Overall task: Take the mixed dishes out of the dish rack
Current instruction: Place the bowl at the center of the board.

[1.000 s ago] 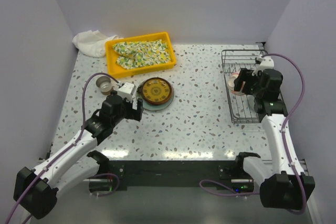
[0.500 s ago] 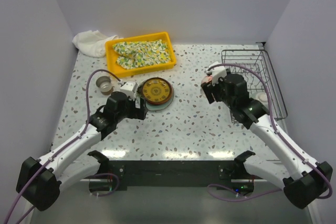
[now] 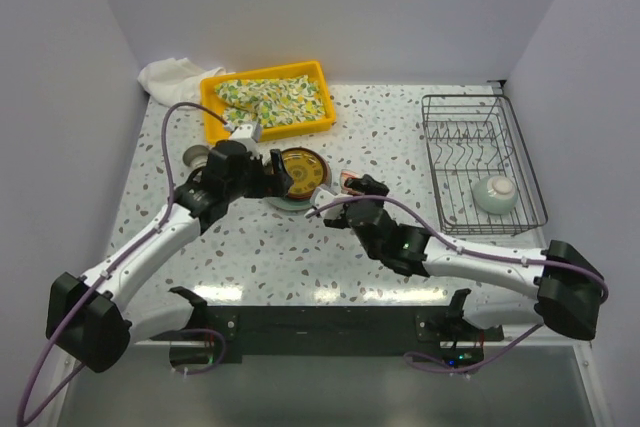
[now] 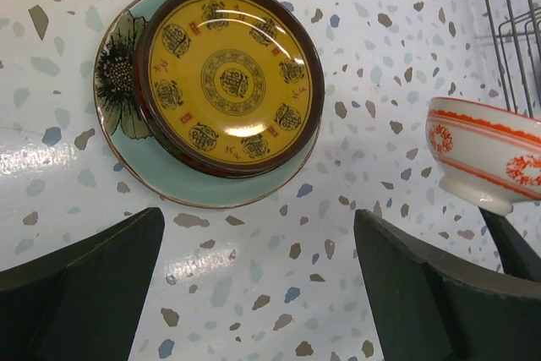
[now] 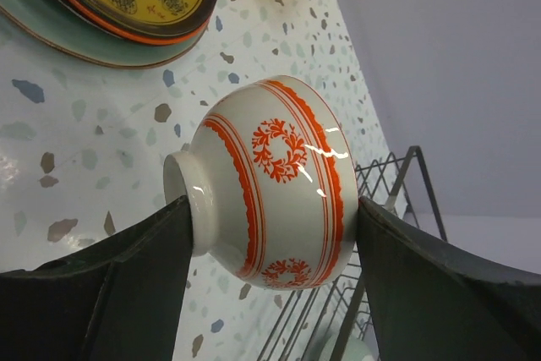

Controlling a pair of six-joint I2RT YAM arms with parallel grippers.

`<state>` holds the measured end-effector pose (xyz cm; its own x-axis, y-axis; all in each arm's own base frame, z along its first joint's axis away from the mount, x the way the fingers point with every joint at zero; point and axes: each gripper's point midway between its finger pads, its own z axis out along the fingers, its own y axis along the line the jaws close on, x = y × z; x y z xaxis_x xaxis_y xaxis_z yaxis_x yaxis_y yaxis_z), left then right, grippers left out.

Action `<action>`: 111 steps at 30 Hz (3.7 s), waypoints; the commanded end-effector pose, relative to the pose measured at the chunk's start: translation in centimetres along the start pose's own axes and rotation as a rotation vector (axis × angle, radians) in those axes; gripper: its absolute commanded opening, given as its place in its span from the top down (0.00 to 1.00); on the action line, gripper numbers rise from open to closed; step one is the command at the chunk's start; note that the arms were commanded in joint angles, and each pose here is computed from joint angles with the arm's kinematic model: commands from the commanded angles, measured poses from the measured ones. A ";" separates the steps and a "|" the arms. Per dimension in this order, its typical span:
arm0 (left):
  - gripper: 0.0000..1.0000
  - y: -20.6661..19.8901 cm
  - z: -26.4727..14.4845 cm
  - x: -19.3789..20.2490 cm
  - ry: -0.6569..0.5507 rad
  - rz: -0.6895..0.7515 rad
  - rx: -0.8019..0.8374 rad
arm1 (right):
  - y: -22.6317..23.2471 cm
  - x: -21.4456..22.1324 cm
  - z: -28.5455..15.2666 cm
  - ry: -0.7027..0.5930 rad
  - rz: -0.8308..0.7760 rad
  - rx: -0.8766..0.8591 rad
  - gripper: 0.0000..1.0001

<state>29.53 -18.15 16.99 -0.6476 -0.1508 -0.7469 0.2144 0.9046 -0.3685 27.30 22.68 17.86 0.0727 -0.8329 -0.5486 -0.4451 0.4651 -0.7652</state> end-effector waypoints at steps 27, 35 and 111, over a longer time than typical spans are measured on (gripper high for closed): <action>0.09 -4.1 1.8 -4.7 0.214 -0.242 0.149 | -1.0 -12.8 -1.4 -0.309 -0.324 0.583 0.89; 0.19 -3.8 2.9 -1.6 0.382 -0.233 0.143 | 0.7 -13.3 -1.3 -0.323 -0.348 0.561 0.88; 1.00 8.1 -1.2 -8.5 -0.199 -0.104 -0.366 | 7.9 -8.9 -1.8 -0.134 0.081 0.001 0.01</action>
<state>35.10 -11.24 19.11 -0.6280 -0.2434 -0.7391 -0.0791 0.9649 -0.2505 21.89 33.53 19.73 0.3038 -0.8082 -0.5046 -0.2709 0.4345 -0.8590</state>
